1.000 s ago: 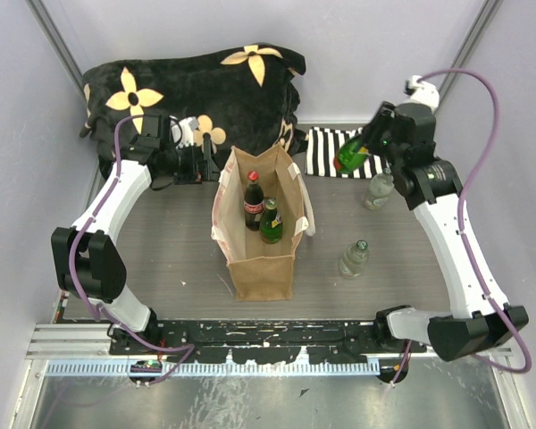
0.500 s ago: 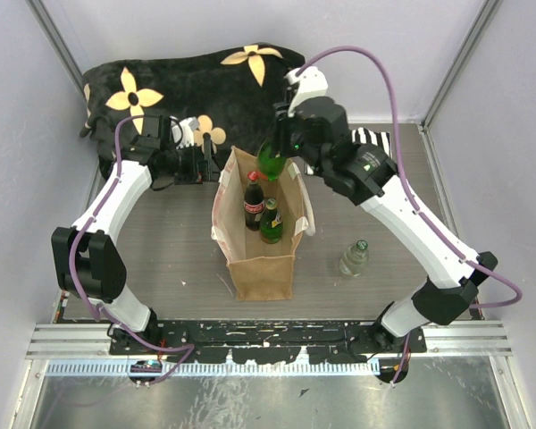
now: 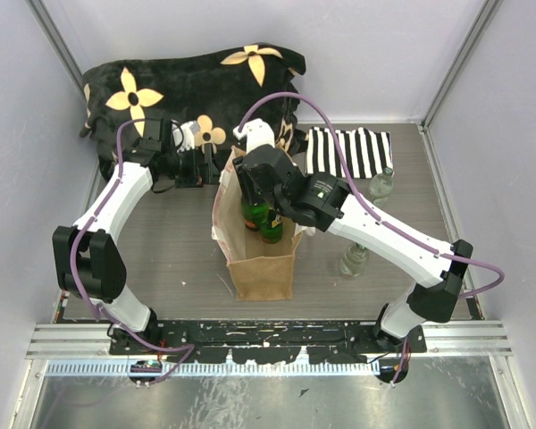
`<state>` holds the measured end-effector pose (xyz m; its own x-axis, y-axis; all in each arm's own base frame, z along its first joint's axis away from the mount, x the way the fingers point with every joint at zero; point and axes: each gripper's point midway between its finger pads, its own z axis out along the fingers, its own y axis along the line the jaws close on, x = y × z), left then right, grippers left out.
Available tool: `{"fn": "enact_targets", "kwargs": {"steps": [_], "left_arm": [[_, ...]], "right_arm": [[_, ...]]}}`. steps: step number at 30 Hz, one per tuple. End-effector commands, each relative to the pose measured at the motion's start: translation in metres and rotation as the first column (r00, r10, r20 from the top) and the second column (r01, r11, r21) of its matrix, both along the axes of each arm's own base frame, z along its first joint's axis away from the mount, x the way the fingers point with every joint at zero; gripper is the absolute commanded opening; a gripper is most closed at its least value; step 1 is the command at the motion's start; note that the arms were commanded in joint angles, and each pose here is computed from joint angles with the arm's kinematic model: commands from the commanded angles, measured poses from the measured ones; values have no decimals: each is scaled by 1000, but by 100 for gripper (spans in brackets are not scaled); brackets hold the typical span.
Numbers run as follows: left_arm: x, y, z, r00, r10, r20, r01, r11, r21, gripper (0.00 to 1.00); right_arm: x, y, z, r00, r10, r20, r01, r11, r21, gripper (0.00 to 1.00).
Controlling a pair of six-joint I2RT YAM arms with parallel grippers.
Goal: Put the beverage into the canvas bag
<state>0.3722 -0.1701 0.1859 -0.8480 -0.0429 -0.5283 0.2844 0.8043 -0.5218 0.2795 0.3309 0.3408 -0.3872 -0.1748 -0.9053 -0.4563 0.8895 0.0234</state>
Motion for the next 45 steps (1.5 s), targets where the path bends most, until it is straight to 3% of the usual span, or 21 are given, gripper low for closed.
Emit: {"fn": "enact_targets", "kwargs": {"steps": [1, 19, 45], "left_arm": [[2, -6, 8, 999, -16, 30, 17, 999, -27, 100], [0, -5, 6, 999, -15, 31, 16, 1000, -23, 100], [-7, -4, 7, 999, -25, 32, 26, 1000, -18, 100]], "right_arm": [[12, 16, 59, 991, -34, 129, 1, 968, 250, 1], [12, 34, -47, 987, 67, 143, -91, 982, 166, 1], [5, 44, -139, 983, 175, 63, -177, 983, 38, 1]]}}
